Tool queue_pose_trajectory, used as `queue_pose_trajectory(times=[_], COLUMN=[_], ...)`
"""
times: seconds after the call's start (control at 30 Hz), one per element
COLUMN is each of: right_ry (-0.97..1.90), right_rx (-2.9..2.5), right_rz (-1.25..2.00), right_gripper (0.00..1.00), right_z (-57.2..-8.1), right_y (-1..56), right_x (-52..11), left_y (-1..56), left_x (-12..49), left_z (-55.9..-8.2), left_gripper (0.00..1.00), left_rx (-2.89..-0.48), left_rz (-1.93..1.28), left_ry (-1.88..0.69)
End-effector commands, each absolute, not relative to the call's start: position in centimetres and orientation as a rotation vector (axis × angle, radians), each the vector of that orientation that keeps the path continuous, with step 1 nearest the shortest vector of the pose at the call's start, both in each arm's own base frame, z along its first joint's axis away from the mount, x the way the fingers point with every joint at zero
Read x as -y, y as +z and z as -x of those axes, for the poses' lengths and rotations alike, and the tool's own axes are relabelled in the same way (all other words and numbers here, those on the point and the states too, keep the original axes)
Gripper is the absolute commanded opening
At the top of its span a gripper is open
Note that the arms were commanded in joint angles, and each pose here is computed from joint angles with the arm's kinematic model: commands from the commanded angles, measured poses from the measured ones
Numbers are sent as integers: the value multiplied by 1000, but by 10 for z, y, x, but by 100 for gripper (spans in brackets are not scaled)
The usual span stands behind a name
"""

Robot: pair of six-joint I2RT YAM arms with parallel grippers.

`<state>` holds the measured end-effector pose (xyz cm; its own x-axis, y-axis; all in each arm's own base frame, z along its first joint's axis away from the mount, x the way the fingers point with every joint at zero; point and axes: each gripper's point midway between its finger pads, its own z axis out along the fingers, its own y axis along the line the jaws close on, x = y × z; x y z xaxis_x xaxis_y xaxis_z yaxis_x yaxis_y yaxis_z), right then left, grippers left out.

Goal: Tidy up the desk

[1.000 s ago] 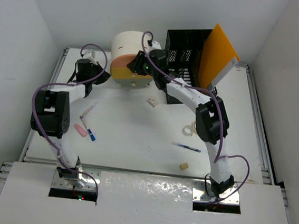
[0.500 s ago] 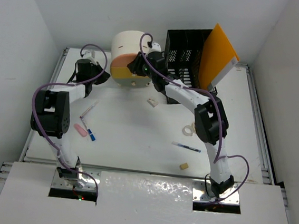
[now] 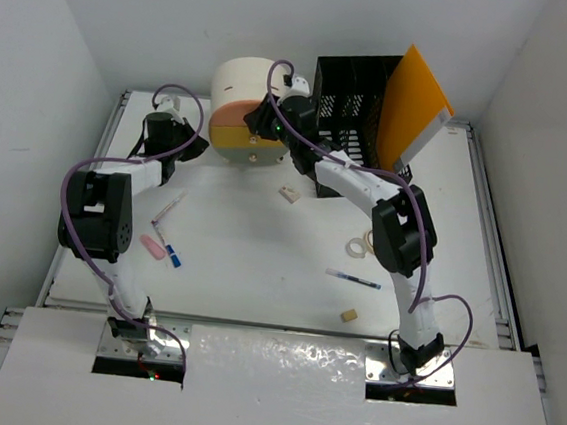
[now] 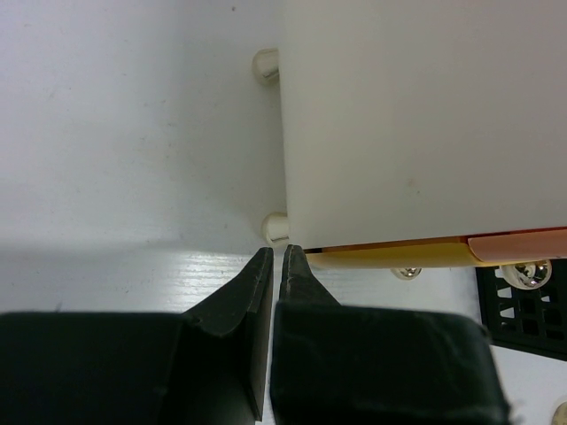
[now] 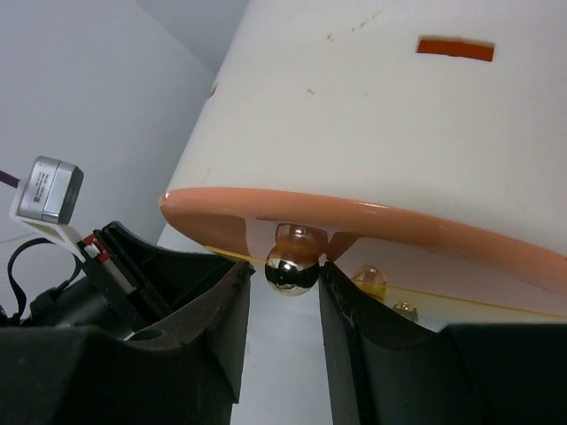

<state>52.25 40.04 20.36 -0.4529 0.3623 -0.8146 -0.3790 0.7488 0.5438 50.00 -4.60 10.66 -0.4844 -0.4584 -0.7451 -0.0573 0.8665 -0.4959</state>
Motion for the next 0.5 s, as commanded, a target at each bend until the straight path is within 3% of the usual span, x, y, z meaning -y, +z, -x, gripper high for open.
queue_pose_trajectory(times=[0.0,0.13,0.3,0.47], right_ry=[877,863,856,865], right_rx=[-1671,-1681,-1698,-1710], right_rz=[-8,-10,-17,-16], right_gripper=[36,31,0,0], right_z=[-527,-529,-531,-520], right_y=[275,271,266,267], right_x=[-393,-393,-393,-388], left_y=[131,131,130,128], left_x=[49,48,47,47], left_z=[-507,-508,-509,-509], left_gripper=[0,0,0,0], left_rx=[-1965,-1964,-1967,-1971], left_rz=[337,338,336,341], left_ry=[-505,-504,-495,-497])
